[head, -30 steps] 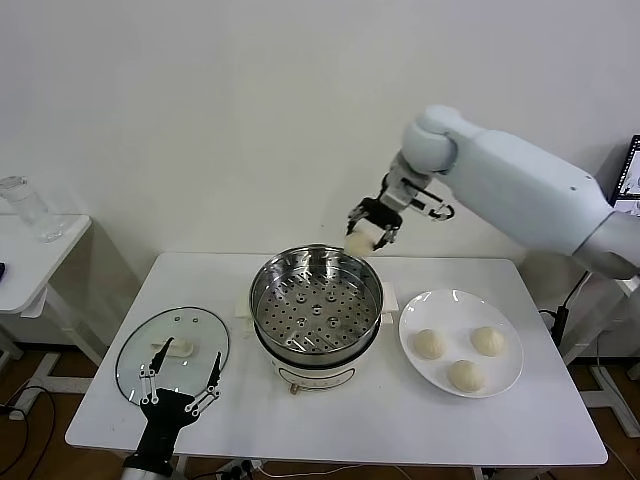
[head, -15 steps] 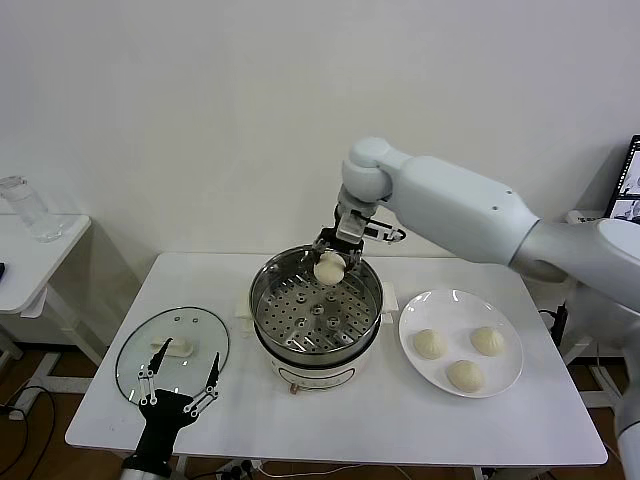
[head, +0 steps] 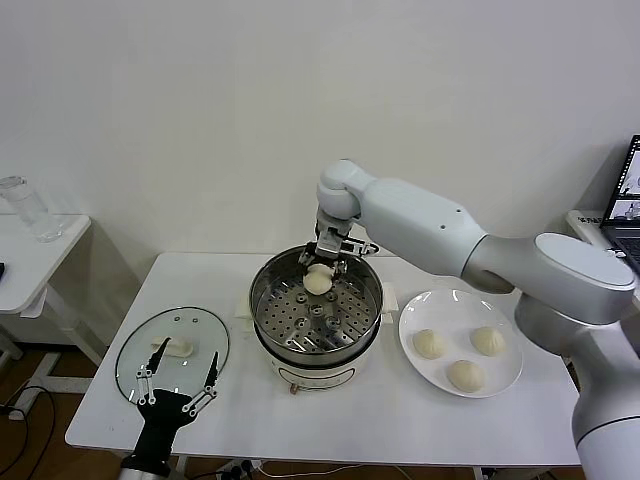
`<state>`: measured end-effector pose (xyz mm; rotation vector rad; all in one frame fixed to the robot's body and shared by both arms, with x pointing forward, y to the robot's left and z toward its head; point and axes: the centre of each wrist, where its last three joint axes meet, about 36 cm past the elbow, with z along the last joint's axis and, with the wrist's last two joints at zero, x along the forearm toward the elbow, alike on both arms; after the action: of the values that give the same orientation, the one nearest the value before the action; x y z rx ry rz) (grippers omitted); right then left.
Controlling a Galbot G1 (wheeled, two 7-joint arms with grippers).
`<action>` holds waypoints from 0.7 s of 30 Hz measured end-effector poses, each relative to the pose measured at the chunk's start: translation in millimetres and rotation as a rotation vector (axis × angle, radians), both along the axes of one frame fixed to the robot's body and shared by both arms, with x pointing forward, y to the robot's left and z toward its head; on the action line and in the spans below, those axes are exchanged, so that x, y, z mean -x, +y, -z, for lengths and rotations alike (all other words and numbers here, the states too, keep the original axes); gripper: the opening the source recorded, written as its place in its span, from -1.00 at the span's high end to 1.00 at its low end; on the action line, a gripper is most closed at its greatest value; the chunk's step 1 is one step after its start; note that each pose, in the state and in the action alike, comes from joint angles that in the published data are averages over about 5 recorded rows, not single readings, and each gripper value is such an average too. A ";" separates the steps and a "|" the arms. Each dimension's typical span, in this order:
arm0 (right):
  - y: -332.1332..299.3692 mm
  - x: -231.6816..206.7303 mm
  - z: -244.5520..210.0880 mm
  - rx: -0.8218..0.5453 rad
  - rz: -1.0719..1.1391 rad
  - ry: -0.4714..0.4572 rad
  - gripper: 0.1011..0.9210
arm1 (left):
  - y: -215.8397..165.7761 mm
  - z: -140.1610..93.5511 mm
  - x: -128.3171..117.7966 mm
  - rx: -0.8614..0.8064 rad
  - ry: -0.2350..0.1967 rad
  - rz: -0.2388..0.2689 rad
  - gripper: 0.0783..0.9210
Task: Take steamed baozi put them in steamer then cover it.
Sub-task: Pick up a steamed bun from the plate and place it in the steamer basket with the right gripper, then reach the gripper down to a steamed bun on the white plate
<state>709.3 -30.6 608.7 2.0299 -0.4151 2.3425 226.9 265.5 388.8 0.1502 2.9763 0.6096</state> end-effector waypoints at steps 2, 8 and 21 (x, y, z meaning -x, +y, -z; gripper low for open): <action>1.2 -0.7 0.5 -0.001 0.000 -0.002 -0.58 | 0.7 0.2 -0.3 -0.002 -0.001 -0.004 -0.77; -2.9 -1.0 -6.4 -0.013 0.002 -0.001 -0.75 | 2.4 0.5 -0.7 -0.008 -0.001 -0.011 -0.77; -108.6 -1.1 -90.3 -0.139 0.321 0.060 -0.76 | 1.0 2.4 -1.4 -0.009 0.005 0.005 -0.77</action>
<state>710.4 -139.2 699.0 1.9092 -0.8521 2.1098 228.3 266.4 386.4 0.1605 2.9773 0.6234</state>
